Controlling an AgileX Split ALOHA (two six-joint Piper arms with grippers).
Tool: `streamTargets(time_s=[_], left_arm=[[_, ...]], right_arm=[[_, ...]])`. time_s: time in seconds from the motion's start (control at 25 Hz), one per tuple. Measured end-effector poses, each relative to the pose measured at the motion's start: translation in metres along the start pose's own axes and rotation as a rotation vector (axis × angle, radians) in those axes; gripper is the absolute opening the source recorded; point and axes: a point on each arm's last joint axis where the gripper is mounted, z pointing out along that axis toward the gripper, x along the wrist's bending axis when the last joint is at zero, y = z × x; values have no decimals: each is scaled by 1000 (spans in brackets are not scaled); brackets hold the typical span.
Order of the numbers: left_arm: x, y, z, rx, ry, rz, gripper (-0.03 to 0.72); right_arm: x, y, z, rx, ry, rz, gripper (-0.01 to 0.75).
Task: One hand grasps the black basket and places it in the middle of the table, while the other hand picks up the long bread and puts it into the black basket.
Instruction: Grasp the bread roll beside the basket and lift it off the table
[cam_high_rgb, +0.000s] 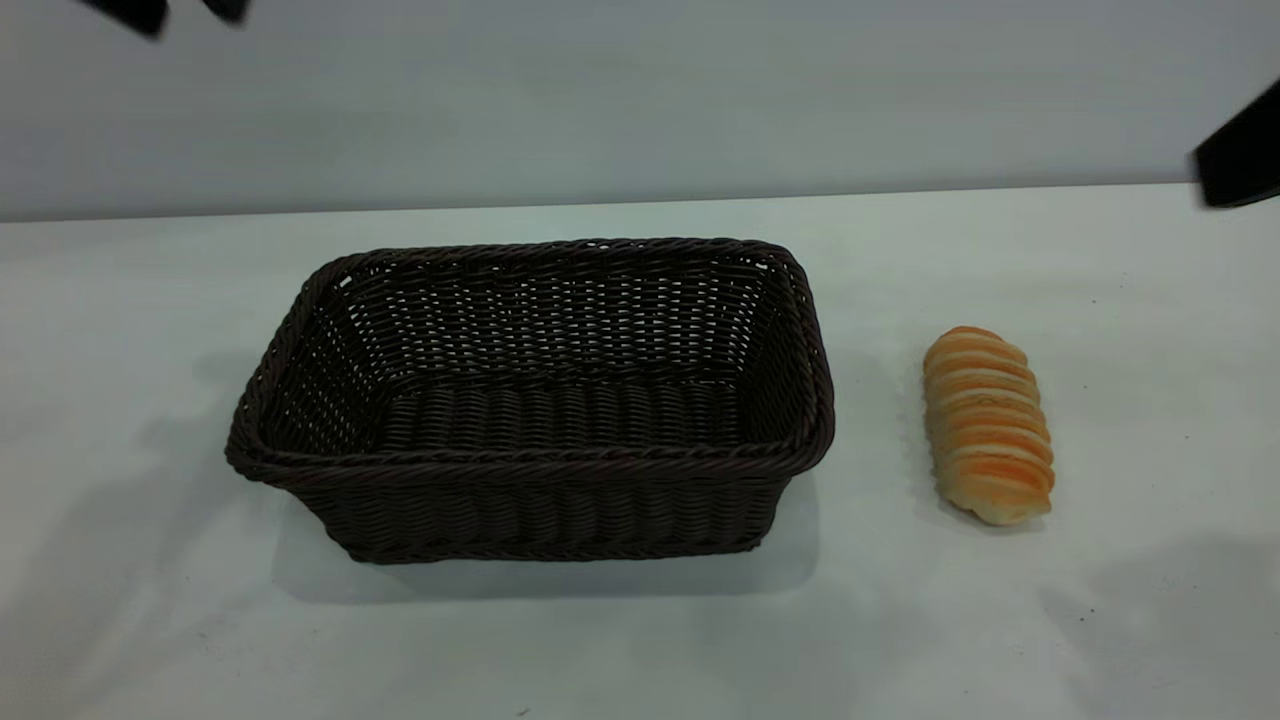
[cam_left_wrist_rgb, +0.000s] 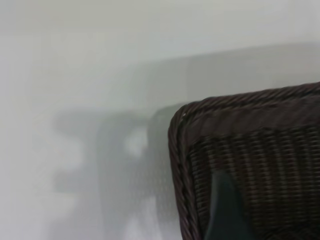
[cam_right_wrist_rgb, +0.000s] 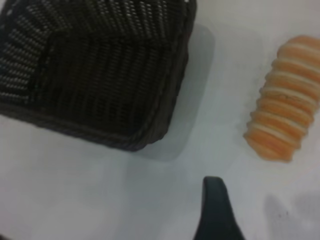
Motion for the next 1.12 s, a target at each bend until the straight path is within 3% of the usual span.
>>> streamTargets(time_s=[0.24, 0.52, 0.96, 1.12], left_arm=[[-7, -2, -47, -60, -7, 21, 462], [-8, -6, -64, -65, 3, 39, 459], [-8, -10, -63, -24, 5, 40, 459], [-8, -10, -63, -15, 5, 41, 459]], right_arm=[[-20, 7, 77, 150, -26, 5, 504], [-32, 2, 148, 279, -72, -7, 504], [-57, 4, 207, 380, -148, 5, 501], [-62, -4, 219, 408, -151, 22, 412]])
